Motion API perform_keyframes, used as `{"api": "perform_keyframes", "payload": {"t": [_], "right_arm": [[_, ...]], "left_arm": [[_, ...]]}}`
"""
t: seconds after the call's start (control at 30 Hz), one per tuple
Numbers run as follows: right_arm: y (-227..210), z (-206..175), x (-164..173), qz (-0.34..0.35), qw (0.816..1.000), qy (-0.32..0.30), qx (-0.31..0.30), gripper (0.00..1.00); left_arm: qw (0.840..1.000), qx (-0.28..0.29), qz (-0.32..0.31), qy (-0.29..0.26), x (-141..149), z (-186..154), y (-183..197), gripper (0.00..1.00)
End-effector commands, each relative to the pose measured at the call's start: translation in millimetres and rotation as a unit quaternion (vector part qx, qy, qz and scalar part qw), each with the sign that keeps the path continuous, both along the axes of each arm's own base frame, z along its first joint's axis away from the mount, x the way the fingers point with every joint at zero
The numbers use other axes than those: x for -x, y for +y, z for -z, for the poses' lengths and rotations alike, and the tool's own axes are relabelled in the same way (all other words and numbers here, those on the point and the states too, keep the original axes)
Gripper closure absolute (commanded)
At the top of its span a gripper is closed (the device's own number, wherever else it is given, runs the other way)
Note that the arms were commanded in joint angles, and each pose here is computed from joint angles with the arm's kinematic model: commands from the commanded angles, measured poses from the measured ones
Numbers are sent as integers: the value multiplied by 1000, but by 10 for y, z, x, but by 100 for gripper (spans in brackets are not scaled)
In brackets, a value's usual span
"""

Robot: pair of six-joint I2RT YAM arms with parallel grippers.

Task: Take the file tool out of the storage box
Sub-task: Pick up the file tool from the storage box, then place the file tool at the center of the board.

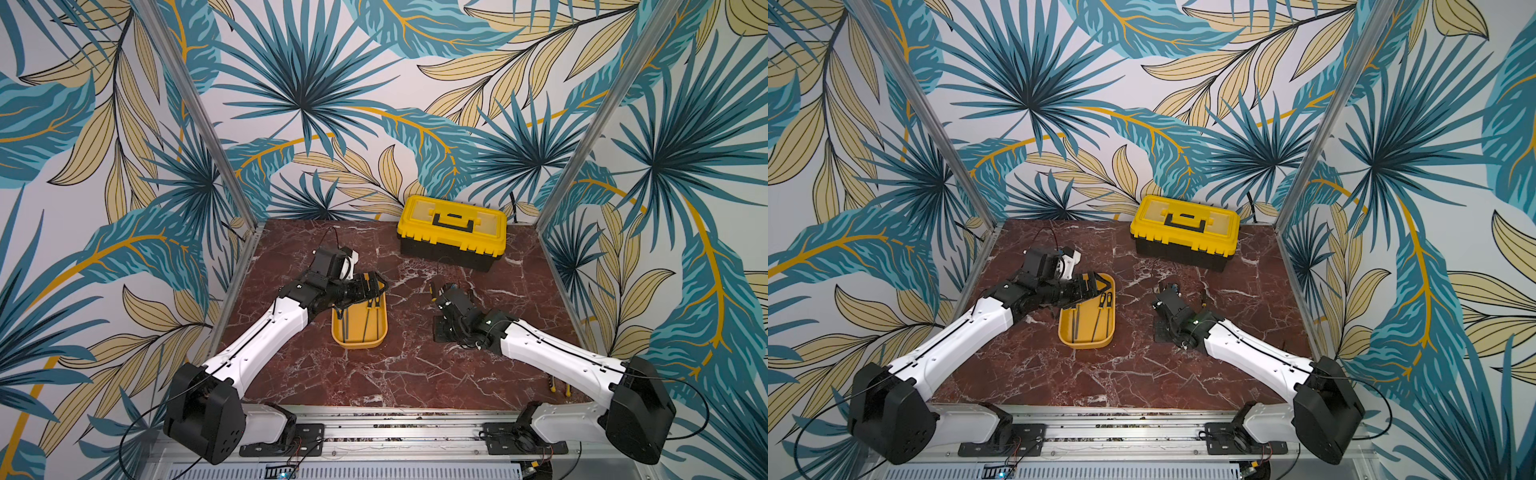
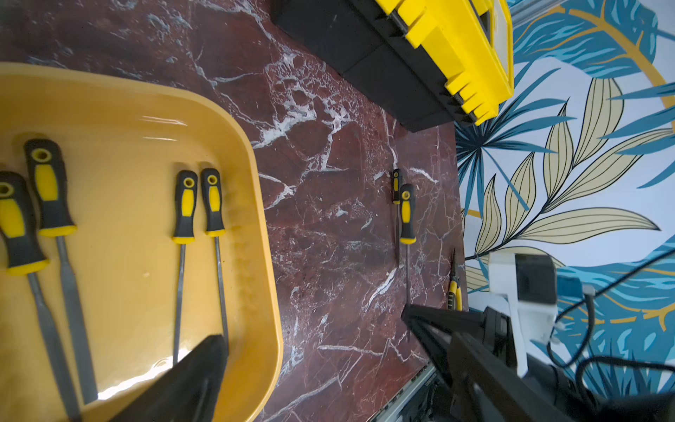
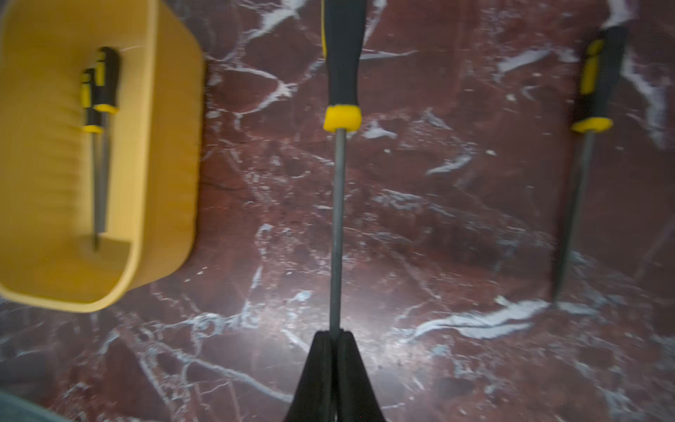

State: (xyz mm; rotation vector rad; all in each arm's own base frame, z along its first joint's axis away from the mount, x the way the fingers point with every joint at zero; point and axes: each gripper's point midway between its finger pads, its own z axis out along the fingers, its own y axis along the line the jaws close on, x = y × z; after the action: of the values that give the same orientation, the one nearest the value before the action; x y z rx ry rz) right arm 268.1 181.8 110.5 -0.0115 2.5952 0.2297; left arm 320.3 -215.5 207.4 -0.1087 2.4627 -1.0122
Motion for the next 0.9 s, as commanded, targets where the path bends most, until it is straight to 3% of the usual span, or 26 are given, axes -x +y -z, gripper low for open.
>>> {"api": "perform_keyframes", "payload": {"t": [0.0, 0.3, 0.87], "right_arm": [[-414, 151, 54, 25, 997, 12, 72, 100], [-845, 411, -62, 64, 989, 48, 126, 100], [-857, 655, -270, 48, 986, 81, 136, 100]], "left_arm": [[999, -17, 19, -33, 77, -200, 67, 0], [999, -27, 14, -37, 190, -191, 151, 0], [999, -40, 4, -21, 255, 14, 216, 0]]}}
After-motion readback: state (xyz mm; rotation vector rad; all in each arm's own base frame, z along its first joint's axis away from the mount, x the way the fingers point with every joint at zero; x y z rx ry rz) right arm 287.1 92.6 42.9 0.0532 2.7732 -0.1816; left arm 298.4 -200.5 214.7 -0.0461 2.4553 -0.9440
